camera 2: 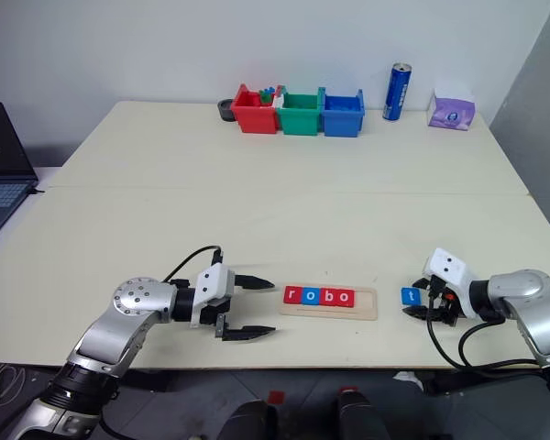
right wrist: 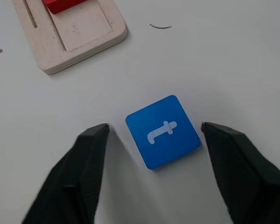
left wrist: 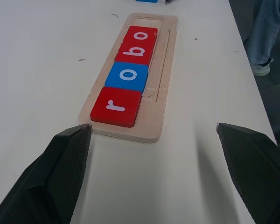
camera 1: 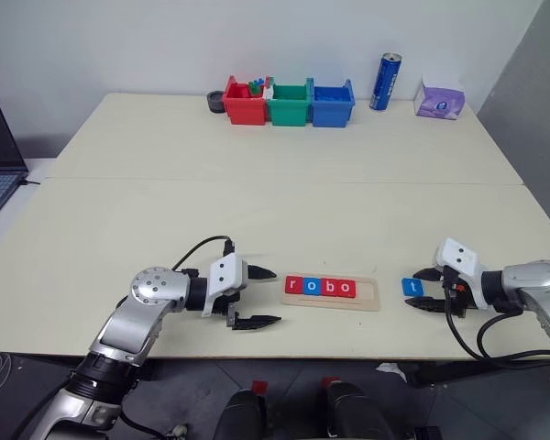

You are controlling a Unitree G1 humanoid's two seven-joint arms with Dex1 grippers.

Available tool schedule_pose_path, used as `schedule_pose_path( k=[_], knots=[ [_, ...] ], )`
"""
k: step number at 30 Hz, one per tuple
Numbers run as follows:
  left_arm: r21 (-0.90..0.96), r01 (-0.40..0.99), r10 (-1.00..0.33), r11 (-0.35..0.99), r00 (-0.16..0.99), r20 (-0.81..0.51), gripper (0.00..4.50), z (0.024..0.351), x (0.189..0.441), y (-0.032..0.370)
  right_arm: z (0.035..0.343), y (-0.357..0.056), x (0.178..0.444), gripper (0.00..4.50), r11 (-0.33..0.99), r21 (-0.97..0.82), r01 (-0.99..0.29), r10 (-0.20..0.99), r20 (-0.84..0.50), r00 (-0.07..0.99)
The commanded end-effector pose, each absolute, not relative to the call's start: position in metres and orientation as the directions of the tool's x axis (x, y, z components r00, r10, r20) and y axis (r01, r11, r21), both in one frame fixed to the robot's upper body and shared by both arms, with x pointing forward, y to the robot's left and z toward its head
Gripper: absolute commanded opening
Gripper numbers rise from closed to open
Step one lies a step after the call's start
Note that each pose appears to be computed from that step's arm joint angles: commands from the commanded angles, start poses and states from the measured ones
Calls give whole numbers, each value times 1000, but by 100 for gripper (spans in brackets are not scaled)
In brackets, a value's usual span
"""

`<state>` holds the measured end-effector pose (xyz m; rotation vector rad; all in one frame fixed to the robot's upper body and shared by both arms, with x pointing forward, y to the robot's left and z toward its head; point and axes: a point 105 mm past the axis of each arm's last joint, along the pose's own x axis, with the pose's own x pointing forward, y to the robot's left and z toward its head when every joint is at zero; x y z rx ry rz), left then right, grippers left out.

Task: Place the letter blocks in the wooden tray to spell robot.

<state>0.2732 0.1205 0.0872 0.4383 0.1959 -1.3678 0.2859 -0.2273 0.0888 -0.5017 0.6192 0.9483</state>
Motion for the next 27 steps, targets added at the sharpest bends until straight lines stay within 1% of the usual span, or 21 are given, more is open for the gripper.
schedule_pose_path(
  k=[1,3,6,9,14,16,19,27],
  knots=[
    [222,967,-905,127,205,-374,450,97,272,118,92,-223,287,207,471,-134,-872,602,-674,428],
    [223,966,-904,128,206,-374,450,98,272,118,95,-221,288,145,464,-137,-875,609,-669,427],
    [223,966,-903,129,207,-376,450,99,272,119,104,-216,288,146,437,-161,-885,622,-656,427],
    [222,966,-901,132,210,-378,450,99,272,121,119,-196,289,146,396,-196,-897,664,-614,427],
    [222,966,-900,135,213,-380,450,99,272,122,126,-167,280,146,261,-255,-931,682,-634,365],
    [223,966,-899,134,213,-382,450,98,272,123,127,-157,277,146,226,-254,-941,686,-644,338],
    [225,965,-899,135,215,-382,450,98,273,123,121,-153,276,146,183,-261,-948,660,-682,315],
    [226,964,-899,139,218,-380,450,97,273,123,113,-152,283,146,165,-264,-950,620,-721,308]
  ],
)
